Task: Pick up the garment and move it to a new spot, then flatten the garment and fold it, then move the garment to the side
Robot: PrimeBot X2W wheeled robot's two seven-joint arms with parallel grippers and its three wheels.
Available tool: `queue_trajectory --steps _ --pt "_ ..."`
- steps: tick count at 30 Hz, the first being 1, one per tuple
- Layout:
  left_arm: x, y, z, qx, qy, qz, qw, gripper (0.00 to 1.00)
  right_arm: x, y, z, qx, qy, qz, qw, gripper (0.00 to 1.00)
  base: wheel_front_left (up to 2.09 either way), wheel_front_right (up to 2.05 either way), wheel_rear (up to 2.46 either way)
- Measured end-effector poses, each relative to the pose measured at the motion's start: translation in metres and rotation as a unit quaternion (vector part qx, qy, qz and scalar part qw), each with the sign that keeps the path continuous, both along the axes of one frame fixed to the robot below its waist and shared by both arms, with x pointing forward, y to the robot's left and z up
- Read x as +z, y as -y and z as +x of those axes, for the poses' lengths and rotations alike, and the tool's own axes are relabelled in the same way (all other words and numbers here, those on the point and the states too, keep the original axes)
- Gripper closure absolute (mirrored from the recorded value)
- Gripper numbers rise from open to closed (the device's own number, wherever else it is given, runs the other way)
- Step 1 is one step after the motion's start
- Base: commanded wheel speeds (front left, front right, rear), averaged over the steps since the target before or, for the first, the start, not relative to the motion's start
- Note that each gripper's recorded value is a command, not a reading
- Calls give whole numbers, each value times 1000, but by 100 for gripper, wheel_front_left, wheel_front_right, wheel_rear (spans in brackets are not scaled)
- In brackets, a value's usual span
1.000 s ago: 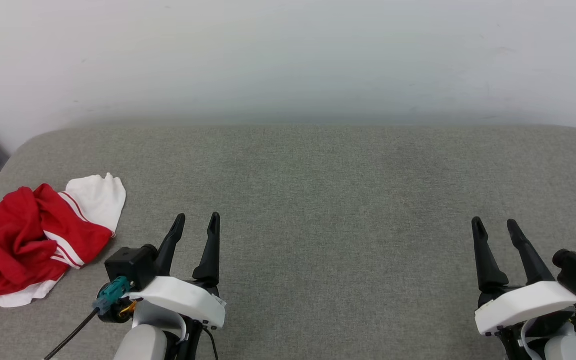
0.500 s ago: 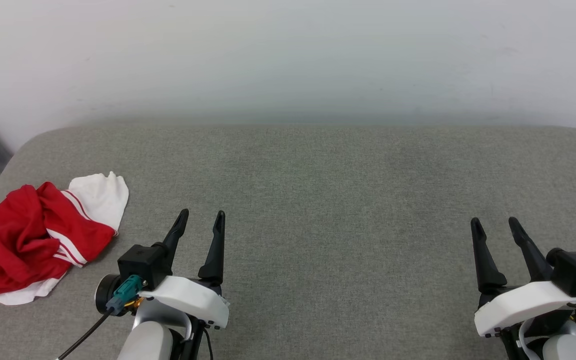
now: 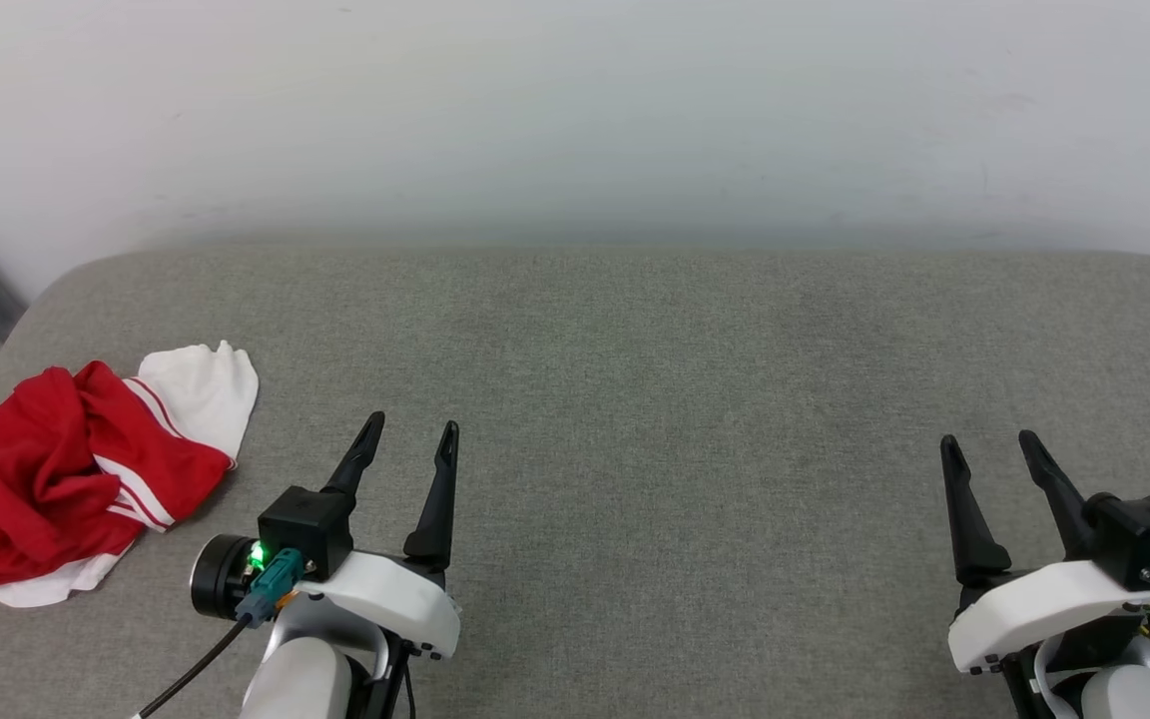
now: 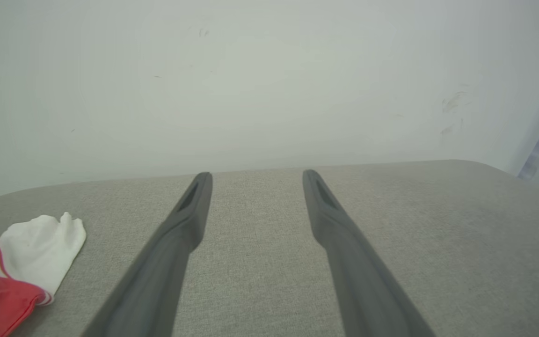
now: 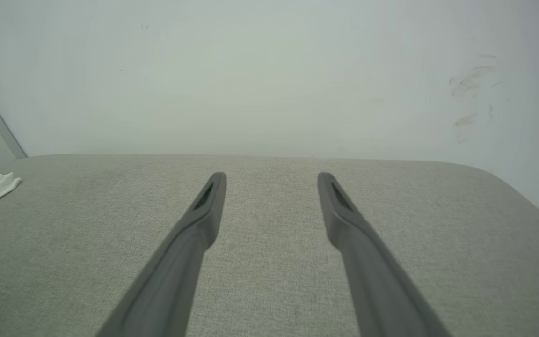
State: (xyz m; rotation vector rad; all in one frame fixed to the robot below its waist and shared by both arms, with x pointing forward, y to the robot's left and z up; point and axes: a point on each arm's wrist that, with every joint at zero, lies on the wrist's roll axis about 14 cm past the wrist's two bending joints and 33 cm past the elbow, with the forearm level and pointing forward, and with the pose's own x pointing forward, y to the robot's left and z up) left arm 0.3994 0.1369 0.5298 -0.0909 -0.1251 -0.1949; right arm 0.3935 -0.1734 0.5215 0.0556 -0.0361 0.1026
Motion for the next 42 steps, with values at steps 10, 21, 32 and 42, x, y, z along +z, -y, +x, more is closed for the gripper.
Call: queue_trajectory --steps 10,21,32,42 --pt "-1 -3 1 5 -2 1 1000 0 1 6 0 -13 3 22 1000 0 0 0 0" --pt "0 -15 1 24 -2 1 1000 0 3 -2 5 -3 7 26 1000 0 0 0 0" --pt "4 -70 -11 106 3 4 994 0 4 -59 21 76 4 22 997 0 0 0 0" --pt "5 -135 -45 207 4 2 978 0 7 -136 31 182 6 24 983 0 0 0 0"
